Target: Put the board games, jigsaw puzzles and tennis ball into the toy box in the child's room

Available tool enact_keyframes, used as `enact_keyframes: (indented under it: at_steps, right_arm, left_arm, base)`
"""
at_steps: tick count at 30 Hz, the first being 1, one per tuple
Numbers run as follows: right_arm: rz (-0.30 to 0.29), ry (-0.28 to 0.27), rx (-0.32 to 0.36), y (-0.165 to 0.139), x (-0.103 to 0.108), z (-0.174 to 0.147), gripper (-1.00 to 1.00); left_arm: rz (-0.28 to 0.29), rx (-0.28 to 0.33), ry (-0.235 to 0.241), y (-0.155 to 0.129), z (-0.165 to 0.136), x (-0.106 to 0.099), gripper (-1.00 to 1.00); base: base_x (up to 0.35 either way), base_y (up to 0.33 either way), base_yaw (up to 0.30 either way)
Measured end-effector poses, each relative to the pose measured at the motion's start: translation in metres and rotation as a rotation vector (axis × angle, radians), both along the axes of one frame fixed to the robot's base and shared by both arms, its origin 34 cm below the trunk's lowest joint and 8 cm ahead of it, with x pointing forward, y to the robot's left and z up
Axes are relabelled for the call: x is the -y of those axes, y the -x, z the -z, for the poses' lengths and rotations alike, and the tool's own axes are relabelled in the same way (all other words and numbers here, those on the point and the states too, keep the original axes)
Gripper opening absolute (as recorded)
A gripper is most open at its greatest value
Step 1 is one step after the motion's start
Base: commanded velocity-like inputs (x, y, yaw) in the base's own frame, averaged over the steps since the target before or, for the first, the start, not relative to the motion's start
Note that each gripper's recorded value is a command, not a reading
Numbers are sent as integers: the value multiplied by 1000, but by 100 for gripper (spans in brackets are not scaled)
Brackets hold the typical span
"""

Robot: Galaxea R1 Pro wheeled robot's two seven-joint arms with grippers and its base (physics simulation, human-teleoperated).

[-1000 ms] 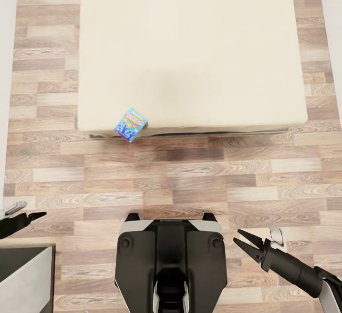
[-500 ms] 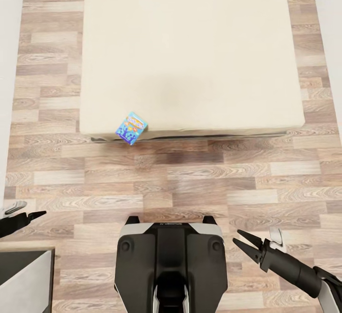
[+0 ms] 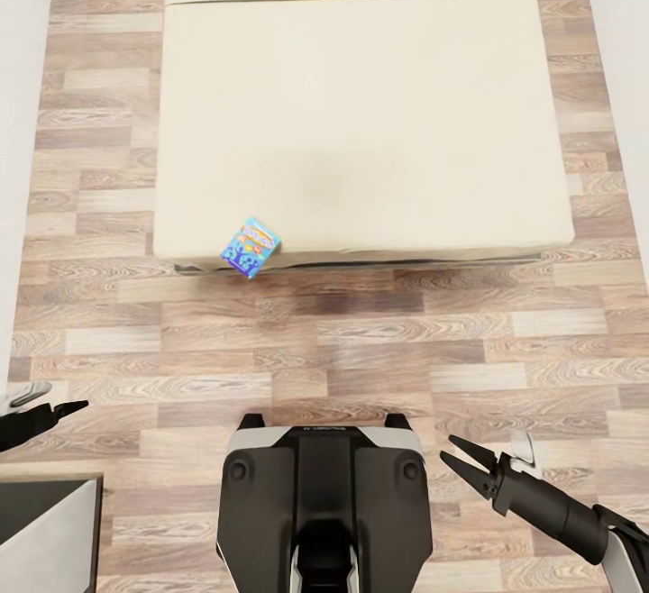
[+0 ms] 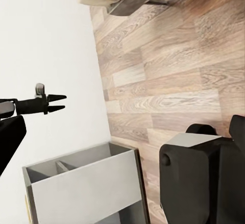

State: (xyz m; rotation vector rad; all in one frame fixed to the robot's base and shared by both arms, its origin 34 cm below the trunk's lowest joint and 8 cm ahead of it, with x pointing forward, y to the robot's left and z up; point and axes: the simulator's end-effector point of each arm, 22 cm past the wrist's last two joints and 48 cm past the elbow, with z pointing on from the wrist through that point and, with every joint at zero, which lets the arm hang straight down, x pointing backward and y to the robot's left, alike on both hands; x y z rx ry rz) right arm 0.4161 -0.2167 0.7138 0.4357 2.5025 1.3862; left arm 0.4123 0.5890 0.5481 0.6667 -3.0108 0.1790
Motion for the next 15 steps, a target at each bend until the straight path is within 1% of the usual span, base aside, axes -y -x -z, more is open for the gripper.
enact_keyframes:
  at_steps: [15]
  right_arm:
    - [6, -1, 7, -1, 0, -1, 100]
  left_arm:
    - [2, 5, 3, -2, 1, 2, 100]
  base:
    - [0, 0, 0]
